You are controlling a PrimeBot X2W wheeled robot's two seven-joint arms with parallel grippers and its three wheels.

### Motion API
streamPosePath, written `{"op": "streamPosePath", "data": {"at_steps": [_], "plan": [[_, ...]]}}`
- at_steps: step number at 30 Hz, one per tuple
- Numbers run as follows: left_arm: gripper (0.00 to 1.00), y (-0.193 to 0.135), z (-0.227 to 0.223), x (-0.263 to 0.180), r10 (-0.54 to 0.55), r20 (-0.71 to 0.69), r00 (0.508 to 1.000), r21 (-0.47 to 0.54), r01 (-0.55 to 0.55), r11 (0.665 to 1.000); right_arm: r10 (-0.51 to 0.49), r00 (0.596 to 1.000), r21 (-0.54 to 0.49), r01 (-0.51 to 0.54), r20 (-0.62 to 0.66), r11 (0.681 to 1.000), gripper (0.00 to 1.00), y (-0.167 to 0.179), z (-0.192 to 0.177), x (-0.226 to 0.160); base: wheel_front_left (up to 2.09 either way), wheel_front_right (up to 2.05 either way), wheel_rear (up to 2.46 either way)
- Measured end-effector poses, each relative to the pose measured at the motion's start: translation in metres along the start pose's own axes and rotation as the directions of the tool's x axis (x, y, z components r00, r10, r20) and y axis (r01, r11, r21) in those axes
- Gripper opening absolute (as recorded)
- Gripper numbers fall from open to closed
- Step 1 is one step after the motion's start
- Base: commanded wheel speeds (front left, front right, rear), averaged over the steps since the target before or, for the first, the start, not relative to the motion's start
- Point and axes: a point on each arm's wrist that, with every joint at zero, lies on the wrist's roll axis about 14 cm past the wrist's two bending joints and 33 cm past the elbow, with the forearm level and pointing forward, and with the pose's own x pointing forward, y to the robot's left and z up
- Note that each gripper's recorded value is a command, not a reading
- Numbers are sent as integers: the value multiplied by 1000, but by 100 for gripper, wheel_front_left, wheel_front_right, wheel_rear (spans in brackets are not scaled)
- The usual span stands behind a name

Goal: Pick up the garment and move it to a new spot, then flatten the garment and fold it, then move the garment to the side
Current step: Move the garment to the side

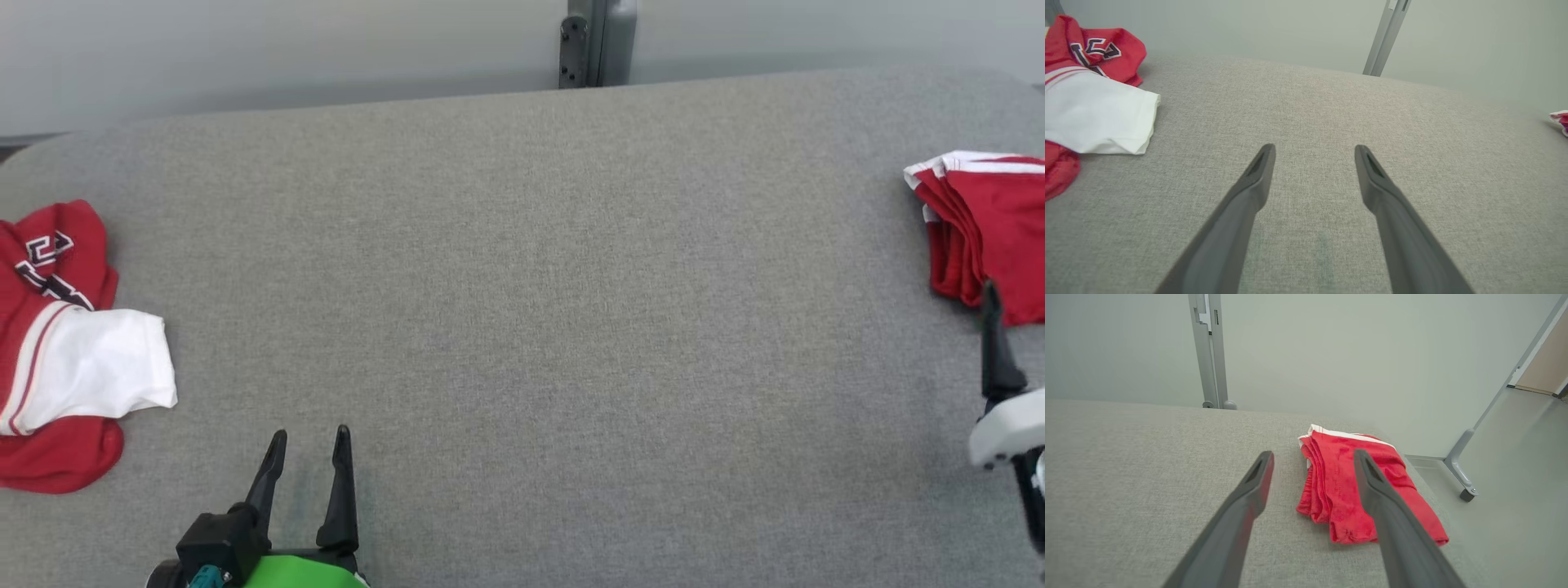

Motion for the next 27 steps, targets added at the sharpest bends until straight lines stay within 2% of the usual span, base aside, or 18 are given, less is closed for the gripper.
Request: {"op": "streamPosePath", "data": {"at_steps": [5, 8, 16, 27], "plan": [[100, 9, 12, -18, 22, 42, 999, 22, -23, 1000, 61, 998, 27, -62, 15, 998, 100, 38, -2, -36, 0, 0, 0], [100, 13, 18, -26, 32, 64, 997, 27, -34, 999, 76, 995, 62, -80, 63, 995, 100, 56, 11, -46, 0, 0, 0], [100, 32, 32, -41, 94, 117, 989, 19, -97, 995, 132, 990, 113, -137, 52, 984, 100, 95, 4, -73, 0, 0, 0], [100, 34, 28, -49, 103, 111, 988, 12, -105, 994, 126, 991, 134, -132, 52, 982, 100, 99, 4, -80, 0, 0, 0]]}}
